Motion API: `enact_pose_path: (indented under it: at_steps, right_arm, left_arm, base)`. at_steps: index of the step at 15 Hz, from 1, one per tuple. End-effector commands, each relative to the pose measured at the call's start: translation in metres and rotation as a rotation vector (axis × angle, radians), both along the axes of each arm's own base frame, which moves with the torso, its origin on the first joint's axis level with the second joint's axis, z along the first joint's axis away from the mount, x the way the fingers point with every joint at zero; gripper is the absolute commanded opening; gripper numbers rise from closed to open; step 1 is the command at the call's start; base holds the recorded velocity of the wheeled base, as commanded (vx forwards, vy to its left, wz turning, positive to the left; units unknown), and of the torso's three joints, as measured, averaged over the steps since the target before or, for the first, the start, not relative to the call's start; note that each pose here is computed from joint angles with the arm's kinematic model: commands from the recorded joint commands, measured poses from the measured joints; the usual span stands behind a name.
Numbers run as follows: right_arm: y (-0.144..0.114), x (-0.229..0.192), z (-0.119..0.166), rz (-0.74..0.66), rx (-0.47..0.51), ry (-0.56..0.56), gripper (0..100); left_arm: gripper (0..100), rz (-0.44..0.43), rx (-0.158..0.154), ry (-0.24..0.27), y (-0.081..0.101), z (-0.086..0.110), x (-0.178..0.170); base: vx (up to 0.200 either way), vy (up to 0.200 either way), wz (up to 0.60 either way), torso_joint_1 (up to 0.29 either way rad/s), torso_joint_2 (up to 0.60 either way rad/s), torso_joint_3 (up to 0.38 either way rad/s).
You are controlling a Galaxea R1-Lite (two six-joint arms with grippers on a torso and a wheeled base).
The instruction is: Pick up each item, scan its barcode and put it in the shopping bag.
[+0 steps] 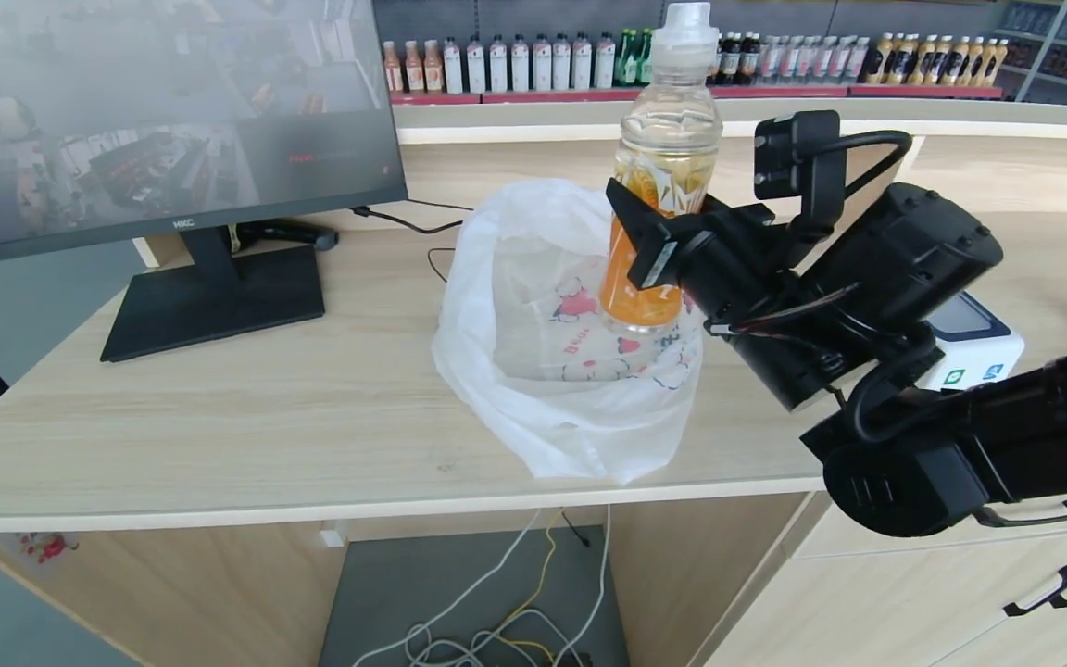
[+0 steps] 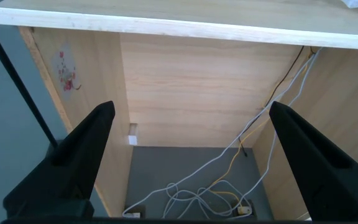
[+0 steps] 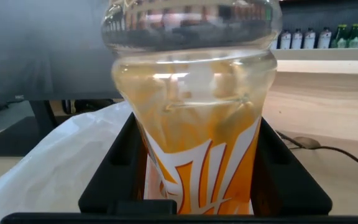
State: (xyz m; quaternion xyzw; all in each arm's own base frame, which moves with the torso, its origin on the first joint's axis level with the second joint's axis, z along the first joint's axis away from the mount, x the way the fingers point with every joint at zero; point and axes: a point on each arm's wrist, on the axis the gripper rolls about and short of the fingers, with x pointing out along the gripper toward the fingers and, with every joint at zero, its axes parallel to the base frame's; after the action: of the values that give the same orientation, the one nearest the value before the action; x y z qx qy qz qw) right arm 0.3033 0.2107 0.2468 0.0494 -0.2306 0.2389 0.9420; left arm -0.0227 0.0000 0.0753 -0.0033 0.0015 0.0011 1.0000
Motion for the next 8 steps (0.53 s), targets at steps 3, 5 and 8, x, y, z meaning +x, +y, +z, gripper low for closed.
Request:
enact_pose_path:
  at_steps: [3, 5, 8]
  right_arm:
    - [0.018, 0.024, 0.001, -0.007, -0.031, 0.005, 0]
    - [0.029, 0.028, 0.002, 0.009, -0.029, -0.001, 0]
    - [0.045, 0.040, -0.001, 0.022, -0.031, 0.001, 0]
  left_arm:
    - [100, -0.001, -0.001, 0.000, 0.000, 0.000, 0.000]
    - [100, 0.001, 0.000, 0.000, 0.000, 0.000, 0.000]
    - [100, 0.001, -0.001, 0.000, 0.000, 0.000, 0.000]
  base:
    - [0.000, 0.000, 0.00, 0.000, 0.00, 0.000]
    - [0.000, 0.000, 0.00, 0.000, 0.00, 0.000]
    - [0.000, 0.000, 0.00, 0.000, 0.00, 0.000]
